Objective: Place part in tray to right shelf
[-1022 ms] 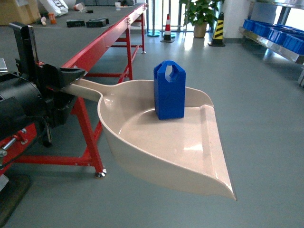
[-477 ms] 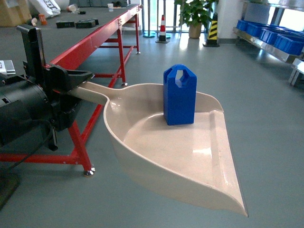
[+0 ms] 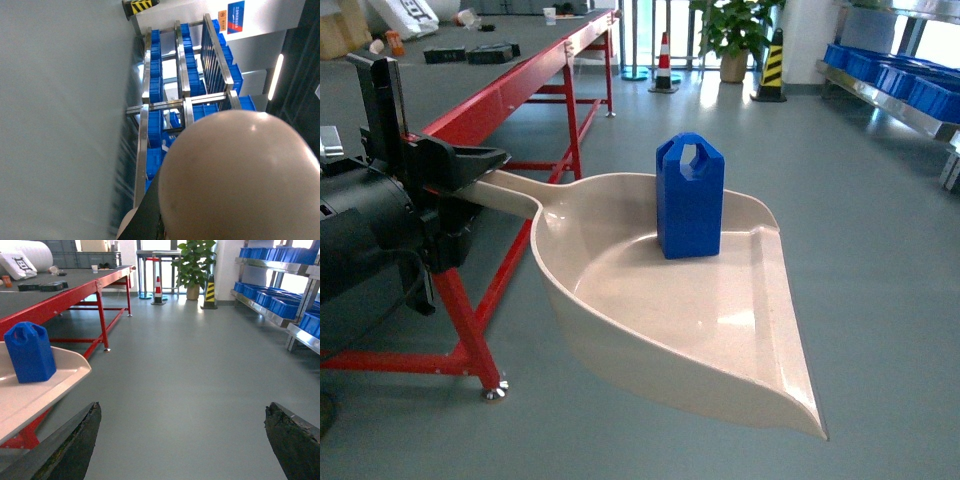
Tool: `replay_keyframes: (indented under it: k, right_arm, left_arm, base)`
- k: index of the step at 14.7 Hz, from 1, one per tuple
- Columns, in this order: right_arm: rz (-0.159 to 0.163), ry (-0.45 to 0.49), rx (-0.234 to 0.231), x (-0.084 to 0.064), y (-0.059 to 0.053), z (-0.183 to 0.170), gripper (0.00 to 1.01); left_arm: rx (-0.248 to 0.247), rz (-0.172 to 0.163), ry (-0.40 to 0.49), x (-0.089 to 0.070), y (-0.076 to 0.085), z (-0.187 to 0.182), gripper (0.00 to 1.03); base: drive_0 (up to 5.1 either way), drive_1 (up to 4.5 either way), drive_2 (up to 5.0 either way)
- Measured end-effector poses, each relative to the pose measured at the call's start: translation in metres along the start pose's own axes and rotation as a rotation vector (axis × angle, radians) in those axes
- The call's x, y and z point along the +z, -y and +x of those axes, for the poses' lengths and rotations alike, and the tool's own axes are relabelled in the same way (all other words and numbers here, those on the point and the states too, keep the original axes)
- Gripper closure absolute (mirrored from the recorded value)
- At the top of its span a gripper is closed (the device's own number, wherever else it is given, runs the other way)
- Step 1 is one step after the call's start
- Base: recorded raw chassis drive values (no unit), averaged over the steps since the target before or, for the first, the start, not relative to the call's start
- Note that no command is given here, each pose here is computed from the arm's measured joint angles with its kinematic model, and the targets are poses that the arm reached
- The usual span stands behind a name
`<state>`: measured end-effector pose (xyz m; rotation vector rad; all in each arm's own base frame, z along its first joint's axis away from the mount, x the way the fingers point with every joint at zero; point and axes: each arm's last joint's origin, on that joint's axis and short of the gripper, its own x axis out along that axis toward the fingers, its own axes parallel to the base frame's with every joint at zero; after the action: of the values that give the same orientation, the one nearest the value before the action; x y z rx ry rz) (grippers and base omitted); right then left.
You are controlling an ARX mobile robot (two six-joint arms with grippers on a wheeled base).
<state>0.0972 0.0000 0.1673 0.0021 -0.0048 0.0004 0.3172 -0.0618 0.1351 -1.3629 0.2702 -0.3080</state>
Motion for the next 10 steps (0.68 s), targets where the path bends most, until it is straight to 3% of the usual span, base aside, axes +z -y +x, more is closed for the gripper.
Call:
replay_keyframes:
  k: [10]
  right_arm:
    - [0.000, -0.004, 0.000, -0.0004, 0.0000, 0.0000, 0.03]
  left_arm:
    - [0.002, 0.000, 0.002, 0.0002, -0.0004, -0.0001, 0.87]
  base:
    - [0.0, 4.15, -4.2]
